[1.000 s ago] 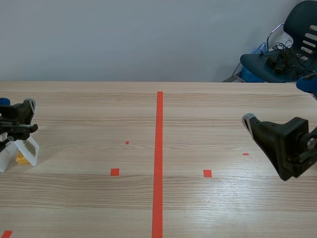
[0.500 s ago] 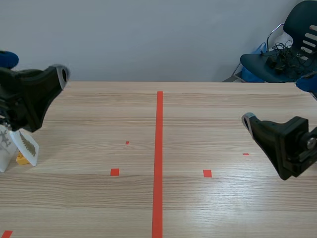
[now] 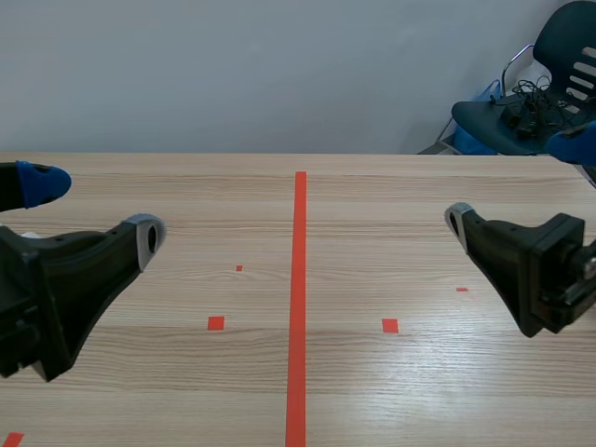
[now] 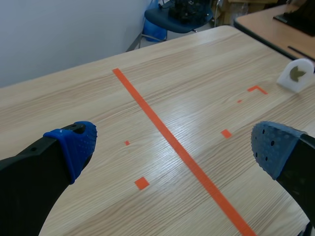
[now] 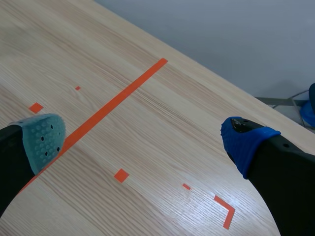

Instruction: Do the leaf sorting experiment

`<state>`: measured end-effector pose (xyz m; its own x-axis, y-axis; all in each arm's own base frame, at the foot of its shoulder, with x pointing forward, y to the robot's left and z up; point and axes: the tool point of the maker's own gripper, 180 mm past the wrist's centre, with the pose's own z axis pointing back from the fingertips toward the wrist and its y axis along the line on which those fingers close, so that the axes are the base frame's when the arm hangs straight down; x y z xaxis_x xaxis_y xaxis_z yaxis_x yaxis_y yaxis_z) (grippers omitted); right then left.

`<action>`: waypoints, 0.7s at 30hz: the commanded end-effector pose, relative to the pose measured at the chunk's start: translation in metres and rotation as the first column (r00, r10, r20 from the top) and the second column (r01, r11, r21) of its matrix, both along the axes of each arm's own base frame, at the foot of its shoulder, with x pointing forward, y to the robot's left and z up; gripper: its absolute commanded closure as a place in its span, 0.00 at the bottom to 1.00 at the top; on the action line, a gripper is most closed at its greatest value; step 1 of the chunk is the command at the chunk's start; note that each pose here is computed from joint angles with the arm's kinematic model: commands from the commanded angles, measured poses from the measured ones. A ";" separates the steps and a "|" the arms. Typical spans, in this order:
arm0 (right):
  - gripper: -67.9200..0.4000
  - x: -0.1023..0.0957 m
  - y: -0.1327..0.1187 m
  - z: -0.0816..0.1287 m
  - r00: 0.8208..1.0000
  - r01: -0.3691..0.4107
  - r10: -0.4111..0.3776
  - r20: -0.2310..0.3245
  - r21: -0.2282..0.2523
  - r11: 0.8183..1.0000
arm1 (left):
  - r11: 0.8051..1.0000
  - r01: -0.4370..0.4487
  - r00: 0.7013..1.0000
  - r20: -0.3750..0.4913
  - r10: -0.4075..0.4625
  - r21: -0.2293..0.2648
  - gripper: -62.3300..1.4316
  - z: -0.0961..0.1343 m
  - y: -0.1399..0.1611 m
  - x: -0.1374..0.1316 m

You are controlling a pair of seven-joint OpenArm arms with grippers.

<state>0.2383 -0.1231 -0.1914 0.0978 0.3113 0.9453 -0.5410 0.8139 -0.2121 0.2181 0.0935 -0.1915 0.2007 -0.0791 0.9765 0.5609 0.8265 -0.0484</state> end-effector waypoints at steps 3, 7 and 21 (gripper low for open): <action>0.00 -0.007 0.002 0.003 1.000 -0.016 0.016 0.009 0.018 1.000 | 1.000 0.004 1.000 0.023 -0.004 0.011 0.00 0.003 -0.001 0.001; 0.00 -0.007 0.002 0.004 1.000 -0.018 0.018 0.021 0.005 1.000 | 1.000 0.003 1.000 0.027 -0.004 0.009 0.00 0.004 -0.001 0.002; 0.00 -0.007 0.004 0.009 0.997 -0.033 0.033 0.069 -0.015 0.999 | 1.000 0.003 1.000 0.029 -0.003 0.009 0.00 0.004 -0.001 0.002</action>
<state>0.2279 -0.1202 -0.1951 0.0679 0.3351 0.9397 -0.5572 0.7941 -0.2429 0.2194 0.0946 -0.1925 0.1881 -0.1097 0.9760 0.5625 0.8267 -0.0155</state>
